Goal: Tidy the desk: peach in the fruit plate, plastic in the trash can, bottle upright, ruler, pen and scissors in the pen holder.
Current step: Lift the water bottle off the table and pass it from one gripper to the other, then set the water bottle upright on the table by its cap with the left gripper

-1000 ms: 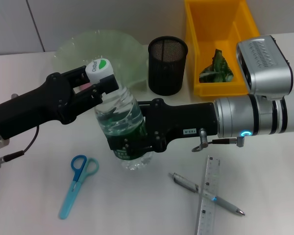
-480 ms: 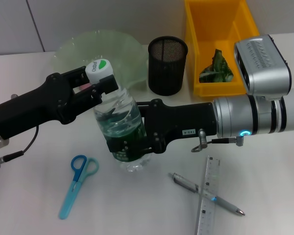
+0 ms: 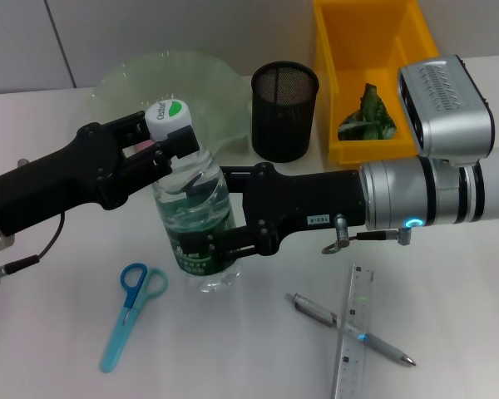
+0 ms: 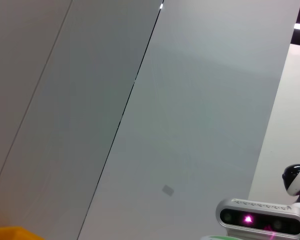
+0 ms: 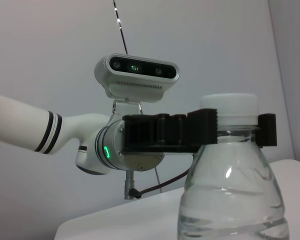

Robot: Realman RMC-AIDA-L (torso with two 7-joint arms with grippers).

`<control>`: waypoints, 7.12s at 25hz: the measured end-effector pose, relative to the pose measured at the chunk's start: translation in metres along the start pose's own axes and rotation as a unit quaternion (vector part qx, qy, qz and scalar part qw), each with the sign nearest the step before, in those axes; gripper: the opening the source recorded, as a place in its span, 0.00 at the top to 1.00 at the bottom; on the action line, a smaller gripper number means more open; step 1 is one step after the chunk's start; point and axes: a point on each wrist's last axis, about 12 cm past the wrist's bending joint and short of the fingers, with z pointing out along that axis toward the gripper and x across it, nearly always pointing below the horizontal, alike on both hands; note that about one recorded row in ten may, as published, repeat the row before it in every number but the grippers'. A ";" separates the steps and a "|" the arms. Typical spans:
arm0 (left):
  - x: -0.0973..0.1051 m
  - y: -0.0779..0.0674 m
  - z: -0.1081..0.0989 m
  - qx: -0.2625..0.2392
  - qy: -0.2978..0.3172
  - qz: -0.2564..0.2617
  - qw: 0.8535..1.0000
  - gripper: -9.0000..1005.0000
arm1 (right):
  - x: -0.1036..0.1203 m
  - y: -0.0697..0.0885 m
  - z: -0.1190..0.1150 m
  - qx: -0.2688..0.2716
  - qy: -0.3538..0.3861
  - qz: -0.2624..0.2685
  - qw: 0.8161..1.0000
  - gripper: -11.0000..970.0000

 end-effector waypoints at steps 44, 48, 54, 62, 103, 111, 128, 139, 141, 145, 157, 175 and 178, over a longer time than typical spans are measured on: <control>-0.002 0.005 -0.002 -0.018 0.001 0.004 1.000 0.52 | -0.001 -0.006 -0.006 0.020 0.011 -0.005 1.000 0.15; -0.002 0.005 -0.003 -0.020 0.001 0.004 1.000 0.51 | -0.001 -0.005 -0.010 0.022 0.009 -0.007 1.000 0.15; -0.002 0.005 -0.004 -0.024 0.002 0.004 1.000 0.51 | 0.000 -0.002 -0.018 0.026 0.007 -0.006 1.000 0.15; -0.002 0.008 -0.006 -0.035 0.003 0.006 0.999 0.51 | 0.003 -0.001 -0.027 0.036 0.007 -0.005 0.999 0.15; 0.014 0.030 -0.037 -0.215 -0.004 0.126 0.968 0.48 | 0.040 0.000 -0.065 0.140 0.072 -0.005 0.988 0.15; 0.020 0.038 -0.031 -0.237 0.015 0.130 0.963 0.48 | 0.041 0.001 -0.066 0.141 0.070 -0.002 0.987 0.15; 0.027 0.042 -0.027 -0.256 0.019 0.130 0.958 0.47 | 0.043 0.000 -0.065 0.146 0.072 0.007 0.987 0.15; 0.031 0.042 -0.027 -0.264 0.017 0.127 0.956 0.46 | 0.043 -0.001 -0.065 0.147 0.074 0.007 0.986 0.16; 0.032 0.042 -0.027 -0.264 0.017 0.129 0.956 0.46 | 0.043 -0.001 -0.065 0.147 0.074 0.007 0.986 0.16; 0.032 0.042 -0.027 -0.264 0.018 0.130 0.955 0.46 | 0.043 -0.001 -0.065 0.147 0.074 0.007 0.986 0.16; 0.032 0.041 -0.027 -0.263 0.019 0.130 0.956 0.45 | 0.043 -0.001 -0.065 0.147 0.074 0.006 0.986 0.16; 0.032 0.040 -0.028 -0.262 0.015 0.126 0.957 0.43 | 0.042 -0.002 -0.065 0.147 0.073 0.006 0.986 0.16; 0.032 0.040 -0.028 -0.262 0.014 0.125 0.957 0.42 | 0.042 -0.002 -0.065 0.147 0.072 0.006 0.987 0.16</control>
